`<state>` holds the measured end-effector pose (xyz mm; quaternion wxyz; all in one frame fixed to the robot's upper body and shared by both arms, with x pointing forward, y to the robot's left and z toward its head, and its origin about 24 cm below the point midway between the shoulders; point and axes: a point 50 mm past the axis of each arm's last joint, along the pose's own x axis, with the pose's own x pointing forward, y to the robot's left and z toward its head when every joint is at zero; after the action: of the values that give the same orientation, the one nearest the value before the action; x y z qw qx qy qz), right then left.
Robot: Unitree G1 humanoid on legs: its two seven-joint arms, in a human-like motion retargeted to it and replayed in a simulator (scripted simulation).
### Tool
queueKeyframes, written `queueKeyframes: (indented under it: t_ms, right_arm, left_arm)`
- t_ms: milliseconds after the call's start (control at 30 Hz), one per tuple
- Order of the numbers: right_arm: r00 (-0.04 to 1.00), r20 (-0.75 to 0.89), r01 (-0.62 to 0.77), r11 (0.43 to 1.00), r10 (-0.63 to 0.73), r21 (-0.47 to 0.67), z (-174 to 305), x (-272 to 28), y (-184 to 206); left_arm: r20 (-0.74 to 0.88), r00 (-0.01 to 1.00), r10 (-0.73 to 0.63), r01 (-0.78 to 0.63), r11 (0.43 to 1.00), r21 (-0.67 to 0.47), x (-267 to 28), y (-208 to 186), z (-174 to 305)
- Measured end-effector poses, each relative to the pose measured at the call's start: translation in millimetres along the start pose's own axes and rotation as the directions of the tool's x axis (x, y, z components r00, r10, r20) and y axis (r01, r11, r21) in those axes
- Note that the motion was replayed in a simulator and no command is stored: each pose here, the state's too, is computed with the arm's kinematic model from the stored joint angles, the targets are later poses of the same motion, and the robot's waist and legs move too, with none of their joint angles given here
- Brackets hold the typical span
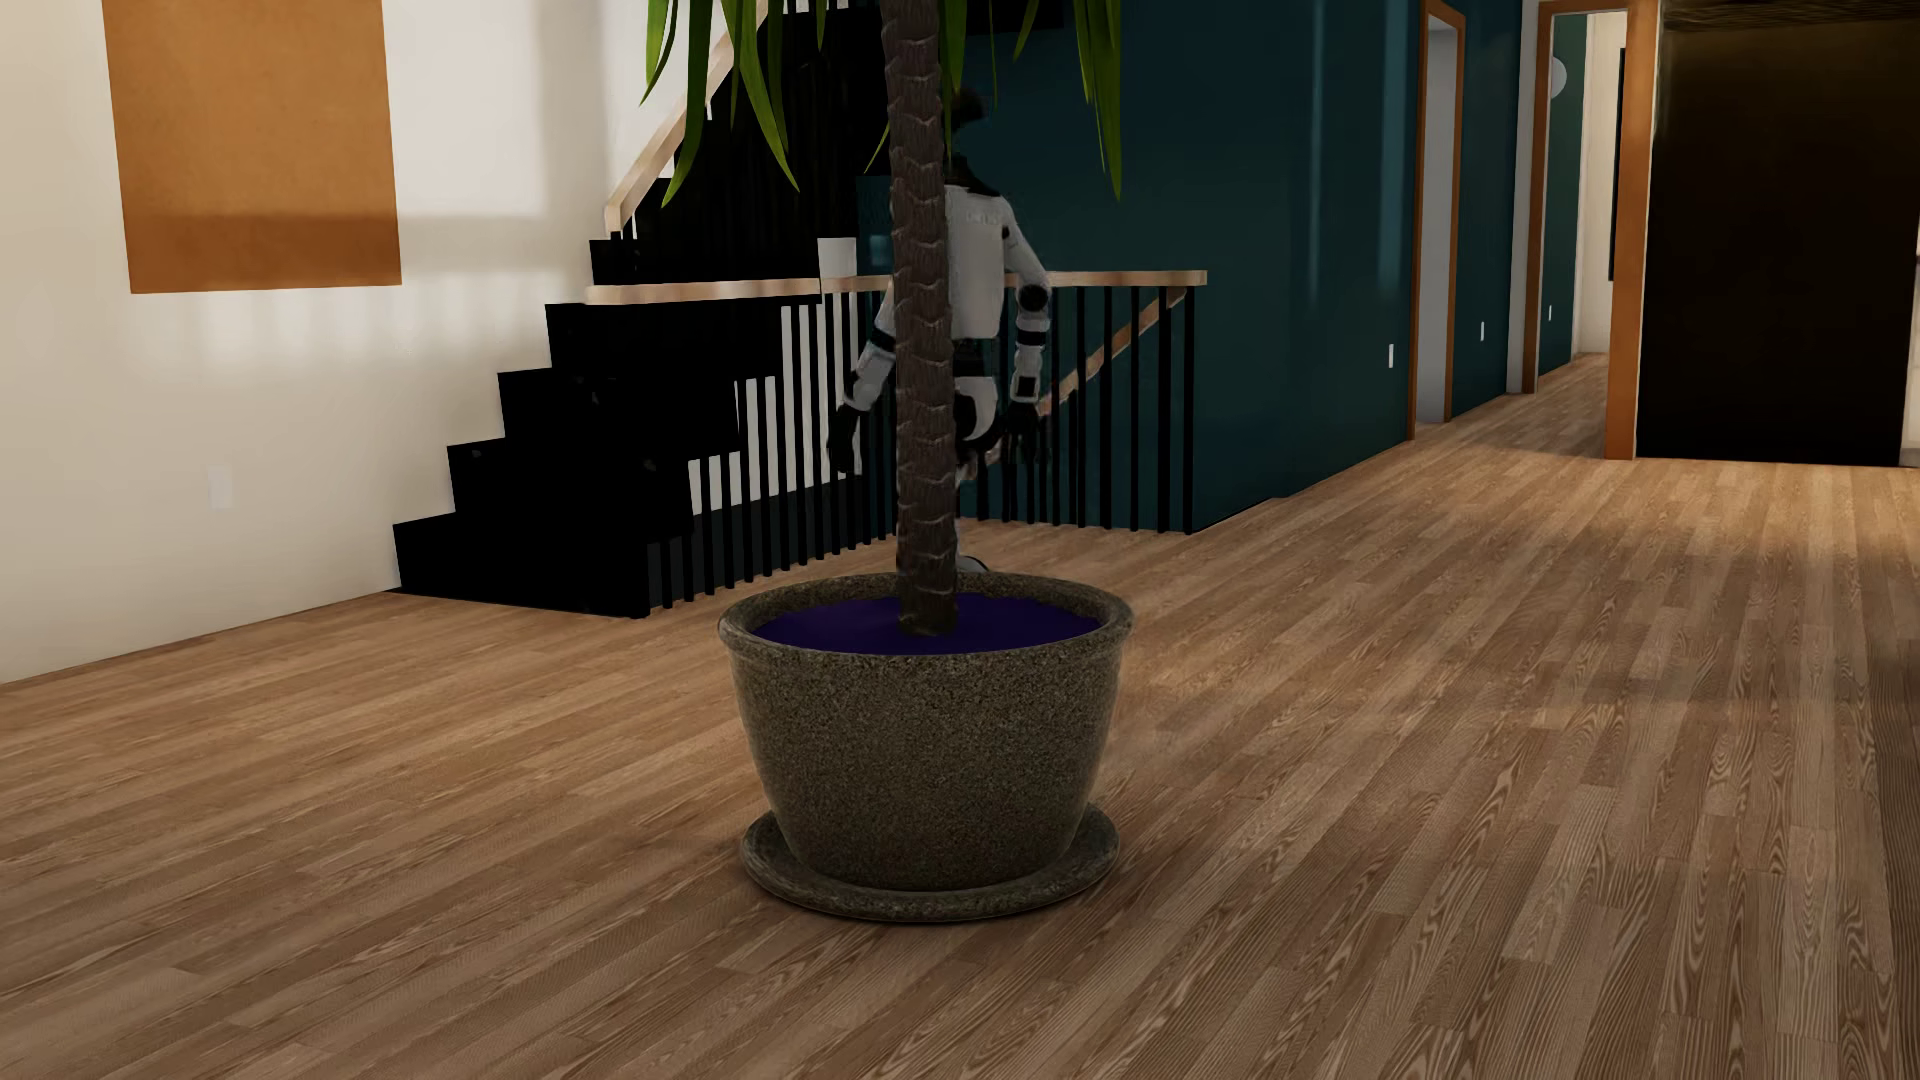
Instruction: Go around the plant
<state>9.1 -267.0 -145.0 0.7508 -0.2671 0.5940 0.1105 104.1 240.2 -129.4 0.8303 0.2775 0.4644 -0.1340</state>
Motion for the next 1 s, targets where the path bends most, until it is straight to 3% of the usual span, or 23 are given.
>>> queueKeyframes:
  t_ms: [133, 300, 367, 567, 700, 833, 1000]
  right_arm:
    - [1.000, 0.017, -0.025, 0.999, 0.025, -0.025, 8, 3, 7]
    - [0.993, -0.081, -0.102, 0.984, 0.091, -0.144, -13, 1, 21]
    - [0.992, -0.078, -0.108, 0.982, 0.097, -0.157, -20, -4, 20]
    - [0.997, -0.077, 0.003, 0.994, -0.011, -0.111, -21, -5, -16]
    - [0.995, 0.008, 0.100, 0.994, -0.100, -0.040, 7, 0, -44]
    - [0.998, 0.054, 0.031, 0.999, -0.032, 0.008, 20, 5, -12]
    - [0.994, 0.041, -0.097, 0.989, 0.102, -0.115, 19, 6, 27]
  left_arm:
    - [-0.024, 0.999, -0.033, 0.034, 0.999, 0.012, 0, -11, -5]
    - [-0.299, 0.940, -0.168, 0.208, 0.972, 0.109, -21, -51, -74]
    - [-0.322, 0.929, -0.182, 0.231, 0.966, 0.119, -31, -54, -86]
    - [-0.234, 0.964, -0.129, 0.145, 0.988, 0.051, -27, -40, -70]
    - [-0.275, 0.946, -0.170, 0.198, 0.977, 0.077, -30, -52, -78]
    - [-0.379, 0.907, -0.186, 0.259, 0.954, 0.151, -41, -52, -102]
    - [-0.248, 0.965, -0.079, 0.107, 0.989, 0.099, -17, -18, -64]
